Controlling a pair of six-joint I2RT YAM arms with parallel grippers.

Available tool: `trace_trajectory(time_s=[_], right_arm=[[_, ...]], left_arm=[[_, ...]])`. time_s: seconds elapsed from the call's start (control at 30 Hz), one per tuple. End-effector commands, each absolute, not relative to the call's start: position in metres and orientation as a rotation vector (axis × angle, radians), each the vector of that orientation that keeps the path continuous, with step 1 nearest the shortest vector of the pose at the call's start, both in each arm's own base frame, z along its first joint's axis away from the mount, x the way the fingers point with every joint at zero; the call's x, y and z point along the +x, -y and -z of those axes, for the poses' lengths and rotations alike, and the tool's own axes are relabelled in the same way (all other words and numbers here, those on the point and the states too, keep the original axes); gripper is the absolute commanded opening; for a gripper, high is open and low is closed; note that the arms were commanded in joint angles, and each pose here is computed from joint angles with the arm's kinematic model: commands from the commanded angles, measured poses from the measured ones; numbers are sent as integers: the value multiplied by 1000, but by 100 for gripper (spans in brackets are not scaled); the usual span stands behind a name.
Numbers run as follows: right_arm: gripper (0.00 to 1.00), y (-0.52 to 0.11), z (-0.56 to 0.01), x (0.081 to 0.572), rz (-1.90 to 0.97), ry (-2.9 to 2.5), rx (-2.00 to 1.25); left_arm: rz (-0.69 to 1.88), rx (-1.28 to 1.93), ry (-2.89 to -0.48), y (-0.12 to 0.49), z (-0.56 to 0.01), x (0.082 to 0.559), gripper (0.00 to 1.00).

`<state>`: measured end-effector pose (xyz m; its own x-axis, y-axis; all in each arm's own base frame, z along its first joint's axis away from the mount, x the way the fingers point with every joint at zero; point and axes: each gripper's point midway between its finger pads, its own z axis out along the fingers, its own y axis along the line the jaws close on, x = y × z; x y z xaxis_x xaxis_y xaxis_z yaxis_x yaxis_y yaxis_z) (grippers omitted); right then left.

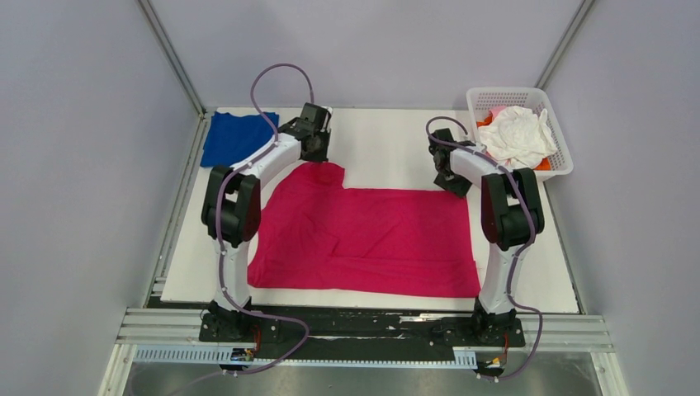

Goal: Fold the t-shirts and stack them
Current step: Grab the side of the flattened tshirt furthest away from the robot with both arms, then fold the other side of the tshirt into a rectangle

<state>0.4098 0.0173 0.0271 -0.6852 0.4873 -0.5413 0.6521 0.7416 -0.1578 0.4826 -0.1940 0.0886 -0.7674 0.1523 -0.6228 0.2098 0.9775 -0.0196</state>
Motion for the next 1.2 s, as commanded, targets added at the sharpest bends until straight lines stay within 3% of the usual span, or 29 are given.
trace_trajectory(time_s=[0.0,0.43,0.8,1.17], right_arm=[[50,-6,-27,391,548,-2466,900],[2,-14,-56,403,408,-2384,843],[0,-35,-81,381,316,-2364,756],[0,-45,-102,337,226,-2360,709]], left_arm=[[177,251,-2349,199,-131,480,0],[250,268,-2294,197,-148,447,0],[259,226,-2263,188,-167,404,0],[186,153,-2305,161,-164,330,0]])
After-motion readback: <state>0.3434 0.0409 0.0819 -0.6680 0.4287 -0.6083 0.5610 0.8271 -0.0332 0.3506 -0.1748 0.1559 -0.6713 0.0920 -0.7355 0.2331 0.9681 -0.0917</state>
